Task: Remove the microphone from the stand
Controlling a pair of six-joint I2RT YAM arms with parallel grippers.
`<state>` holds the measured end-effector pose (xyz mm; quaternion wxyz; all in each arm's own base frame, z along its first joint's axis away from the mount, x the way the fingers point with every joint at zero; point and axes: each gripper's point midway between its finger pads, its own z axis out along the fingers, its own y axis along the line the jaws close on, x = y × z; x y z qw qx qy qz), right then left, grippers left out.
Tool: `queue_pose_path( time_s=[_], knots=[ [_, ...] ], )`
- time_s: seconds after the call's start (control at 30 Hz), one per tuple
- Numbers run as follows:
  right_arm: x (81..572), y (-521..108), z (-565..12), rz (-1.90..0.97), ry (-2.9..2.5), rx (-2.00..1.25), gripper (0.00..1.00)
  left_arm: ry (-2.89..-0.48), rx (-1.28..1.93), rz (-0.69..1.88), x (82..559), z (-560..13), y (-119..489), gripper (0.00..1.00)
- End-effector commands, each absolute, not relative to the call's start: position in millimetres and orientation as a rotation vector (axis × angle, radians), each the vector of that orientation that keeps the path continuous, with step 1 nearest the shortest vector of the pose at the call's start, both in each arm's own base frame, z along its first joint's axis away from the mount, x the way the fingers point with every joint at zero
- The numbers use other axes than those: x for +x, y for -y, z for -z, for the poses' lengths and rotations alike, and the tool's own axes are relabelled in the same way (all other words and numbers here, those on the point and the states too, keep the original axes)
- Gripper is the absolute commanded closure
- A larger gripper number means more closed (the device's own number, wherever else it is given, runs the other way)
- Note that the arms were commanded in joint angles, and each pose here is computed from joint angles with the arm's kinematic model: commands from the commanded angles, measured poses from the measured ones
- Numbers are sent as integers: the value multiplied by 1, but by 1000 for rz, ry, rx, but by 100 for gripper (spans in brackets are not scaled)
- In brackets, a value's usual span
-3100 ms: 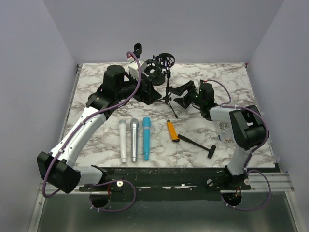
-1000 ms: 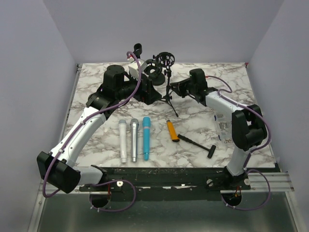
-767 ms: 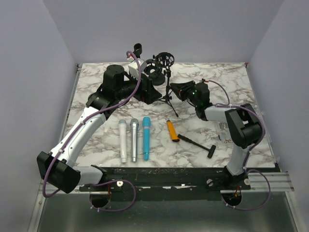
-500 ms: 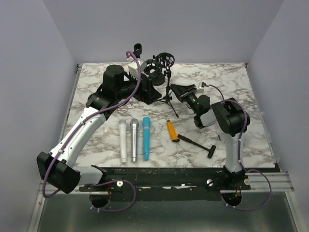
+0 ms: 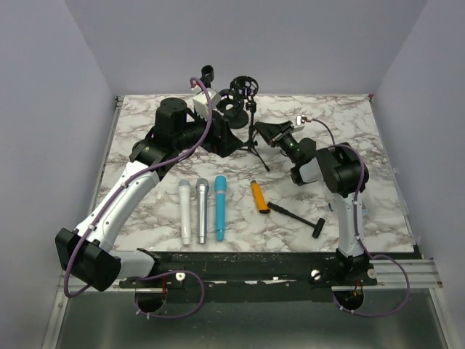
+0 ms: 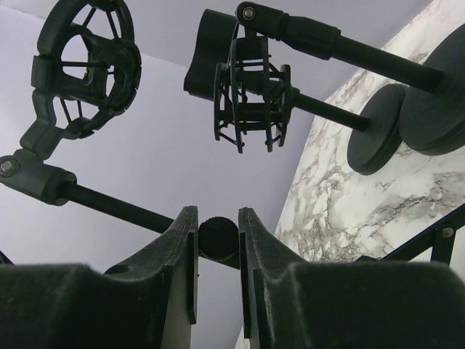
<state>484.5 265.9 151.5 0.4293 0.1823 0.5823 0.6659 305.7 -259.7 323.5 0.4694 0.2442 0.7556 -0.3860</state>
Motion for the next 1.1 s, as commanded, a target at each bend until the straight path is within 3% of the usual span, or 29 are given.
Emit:
queue_pose_path(
  time_s=[0.0, 0.03, 0.13, 0.2, 0.27, 0.37, 0.53, 0.73, 0.93, 1.07],
  knots=[
    [469, -261, -85, -1529, -1539, 308, 99, -1820, 607, 948, 304, -329, 261, 16],
    [468, -260, -83, -1521, -1548, 308, 94, -1821, 607, 949, 304, -329, 262, 16],
    [464, -249, -88, -1482, -1558, 362, 56, -1821, 607, 946, 304, -329, 261, 16],
    [459, -238, -101, -1445, -1563, 411, 42, -1821, 606, 939, 305, -329, 260, 16],
    [454, -230, -116, -1397, -1597, 443, 34, -1823, 604, 935, 305, -329, 260, 16],
    [457, -228, -124, -1304, -1764, 465, 27, -1822, 607, 949, 304, -329, 262, 16],
    [453, -221, -129, -1111, -2036, 453, 25, -1839, 605, 954, 305, -326, 263, 16],
    [447, -215, -179, -1056, -2012, 387, 14, -1797, 602, 919, 303, -339, 257, 16],
    [449, -236, -207, -1094, -1983, 126, 10, -1790, 595, 898, 301, -344, 252, 16],
    [452, -251, -215, -945, -1940, -94, 10, -1763, 575, 934, 295, -358, 253, 16]
  ],
)
